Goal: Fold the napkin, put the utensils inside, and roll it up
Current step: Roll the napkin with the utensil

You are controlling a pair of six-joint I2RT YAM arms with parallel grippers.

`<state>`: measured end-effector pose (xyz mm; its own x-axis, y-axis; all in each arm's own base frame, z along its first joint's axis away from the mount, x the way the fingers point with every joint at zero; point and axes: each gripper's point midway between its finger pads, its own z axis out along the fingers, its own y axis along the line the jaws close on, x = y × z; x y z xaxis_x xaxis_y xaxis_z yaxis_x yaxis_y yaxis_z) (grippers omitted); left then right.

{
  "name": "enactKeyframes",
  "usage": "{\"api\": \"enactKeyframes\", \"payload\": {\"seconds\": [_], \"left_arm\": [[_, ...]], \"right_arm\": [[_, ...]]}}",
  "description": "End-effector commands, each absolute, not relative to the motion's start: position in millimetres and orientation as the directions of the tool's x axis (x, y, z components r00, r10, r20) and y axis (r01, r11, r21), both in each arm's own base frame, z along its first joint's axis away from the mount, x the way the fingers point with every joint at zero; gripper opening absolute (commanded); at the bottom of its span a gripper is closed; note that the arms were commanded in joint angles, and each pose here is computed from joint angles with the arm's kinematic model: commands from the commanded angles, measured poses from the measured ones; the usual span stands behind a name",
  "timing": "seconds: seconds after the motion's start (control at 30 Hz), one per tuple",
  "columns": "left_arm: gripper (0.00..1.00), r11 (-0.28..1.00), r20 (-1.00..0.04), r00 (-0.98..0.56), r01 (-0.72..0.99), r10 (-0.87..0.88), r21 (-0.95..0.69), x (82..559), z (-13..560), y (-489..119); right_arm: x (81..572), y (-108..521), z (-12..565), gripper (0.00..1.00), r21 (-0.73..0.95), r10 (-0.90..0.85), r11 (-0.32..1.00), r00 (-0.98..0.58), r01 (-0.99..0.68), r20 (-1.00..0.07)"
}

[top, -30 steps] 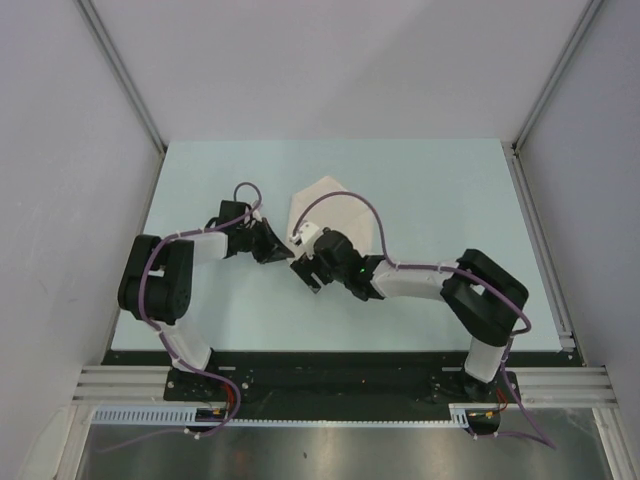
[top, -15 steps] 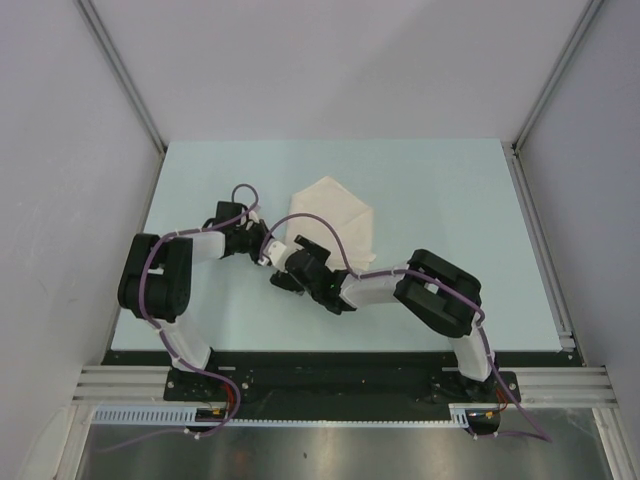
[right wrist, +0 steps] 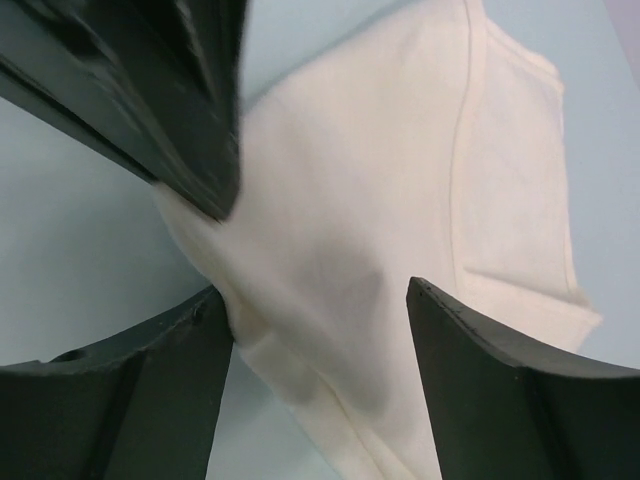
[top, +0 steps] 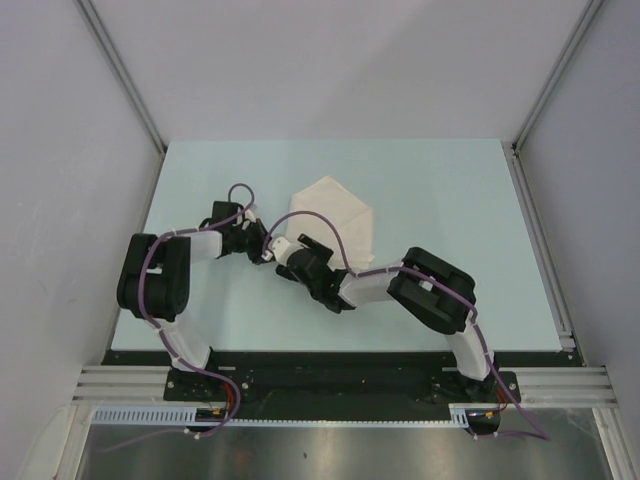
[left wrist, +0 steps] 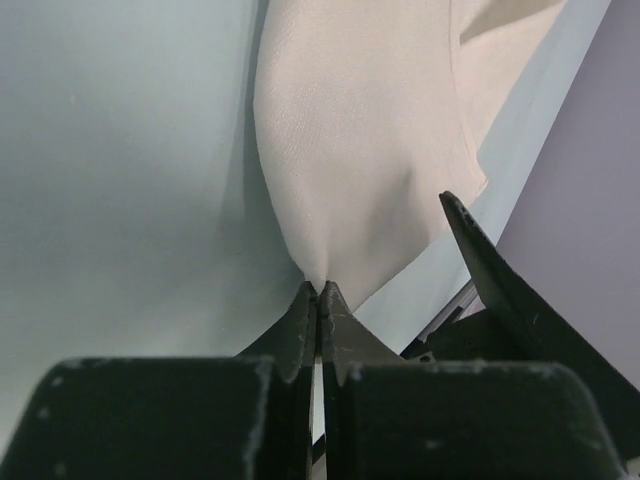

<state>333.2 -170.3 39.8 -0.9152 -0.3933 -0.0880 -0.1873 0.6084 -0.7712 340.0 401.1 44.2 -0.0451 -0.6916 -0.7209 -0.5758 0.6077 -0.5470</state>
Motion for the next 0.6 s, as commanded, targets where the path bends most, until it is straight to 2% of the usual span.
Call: {"api": "enactKeyframes", "payload": {"seconds": [0.0,0.3,0.33,0.5,0.53,0.57], "left_arm": [[0.0,0.592,-0.119,-0.913,-0.15,-0.39,-0.792,342,47,-168],[0.0,0.592,-0.123,-0.911,-0.148,-0.393,-0.792,343,48,-165],[0.0,0.591,-0.121,-0.91,-0.152,-0.396,-0.792,343,48,-164],[0.0,0.597,-0.125,-0.912,-0.147,-0.391,-0.789,344,47,-164],[0.0,0.598,-0.127,-0.912,-0.146,-0.391,-0.788,344,48,-164],[0.0,0.601,-0.129,-0.912,-0.146,-0.39,-0.786,345,47,-163]], "right_arm": [[342,358,29,0.72,-0.57,-0.724,0.625,-0.123,-0.534,-0.679],[342,343,18,0.61,-0.61,-0.756,0.597,-0.112,-0.522,-0.644],[342,344,19,0.54,-0.61,-0.755,0.597,-0.107,-0.521,-0.647],[337,351,13,0.4,-0.601,-0.77,0.555,-0.082,-0.575,-0.633],[336,351,12,0.33,-0.598,-0.777,0.544,-0.083,-0.588,-0.625],[333,353,11,0.3,-0.592,-0.778,0.533,-0.077,-0.604,-0.623]]}}
